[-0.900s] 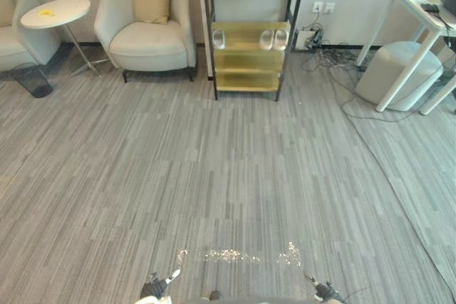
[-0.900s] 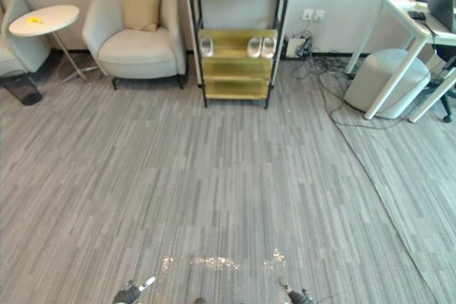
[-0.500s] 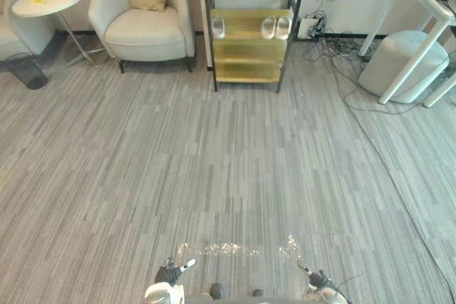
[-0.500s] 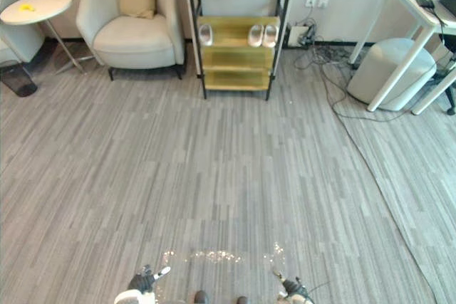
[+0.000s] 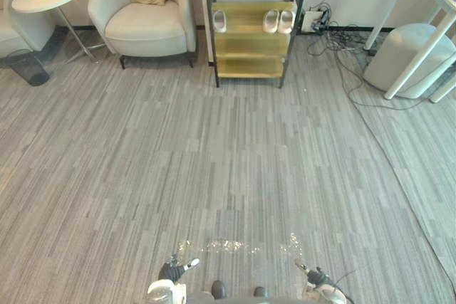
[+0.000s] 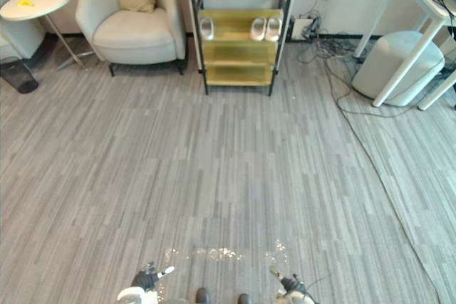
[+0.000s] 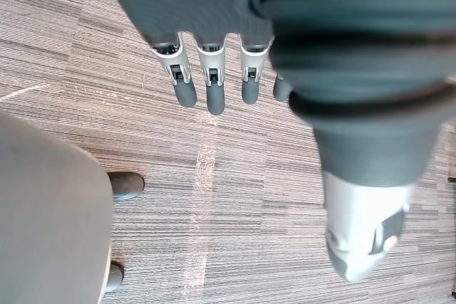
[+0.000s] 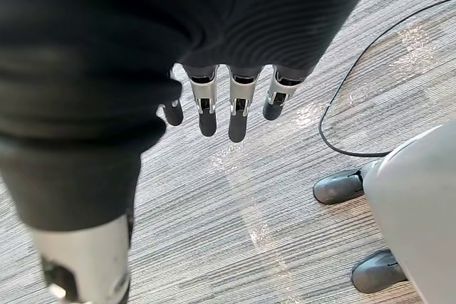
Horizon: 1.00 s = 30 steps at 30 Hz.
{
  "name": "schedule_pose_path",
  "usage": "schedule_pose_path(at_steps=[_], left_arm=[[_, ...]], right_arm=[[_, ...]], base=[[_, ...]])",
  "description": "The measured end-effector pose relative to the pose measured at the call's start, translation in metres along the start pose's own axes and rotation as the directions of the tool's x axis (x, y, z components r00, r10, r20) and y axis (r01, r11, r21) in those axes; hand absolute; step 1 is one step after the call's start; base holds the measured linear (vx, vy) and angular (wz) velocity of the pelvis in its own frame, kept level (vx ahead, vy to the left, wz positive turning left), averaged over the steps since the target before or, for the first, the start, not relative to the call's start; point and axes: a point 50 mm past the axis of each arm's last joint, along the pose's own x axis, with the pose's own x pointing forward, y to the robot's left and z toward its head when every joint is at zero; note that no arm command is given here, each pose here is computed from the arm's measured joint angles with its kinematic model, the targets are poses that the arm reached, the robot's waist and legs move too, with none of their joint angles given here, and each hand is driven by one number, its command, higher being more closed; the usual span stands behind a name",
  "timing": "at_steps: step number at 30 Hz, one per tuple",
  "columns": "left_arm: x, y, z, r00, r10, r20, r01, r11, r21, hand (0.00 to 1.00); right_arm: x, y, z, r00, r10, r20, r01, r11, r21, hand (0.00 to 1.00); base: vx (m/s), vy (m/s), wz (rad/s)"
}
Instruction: Organize the slippers on the shoe rack
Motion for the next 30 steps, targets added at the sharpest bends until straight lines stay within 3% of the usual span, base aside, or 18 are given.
schedule_pose_path(at_steps=[7,17,24,30], left_arm=[[0.002,-0.001,0.011,0.999,0.002,0.033,-0.001,1.000,-0.011,0.00],[0.001,0.005,0.032,0.991,0.066,0.120,-0.044,0.983,-0.181,0.00],[0.003,0.012,0.034,0.989,0.093,0.115,-0.072,0.982,-0.174,0.00],[0.005,-0.002,0.037,0.994,0.042,0.104,-0.028,0.991,-0.130,0.00]], right_arm=[[0.001,0.005,0.010,0.999,0.023,0.034,-0.022,0.999,-0.034,0.00],[-0.002,0.015,0.017,0.996,0.040,0.081,-0.037,0.998,-0.044,0.00],[-0.009,0.042,0.000,0.993,0.108,0.041,-0.107,0.994,-0.036,0.00],[-0.011,0.042,0.014,0.985,0.126,0.121,-0.121,0.992,-0.046,0.00]], base=[[-0.02,-0.017,-0.01],[0.12,0.044,-0.15],[0.48,0.251,-0.39],[0.40,0.117,0.02]])
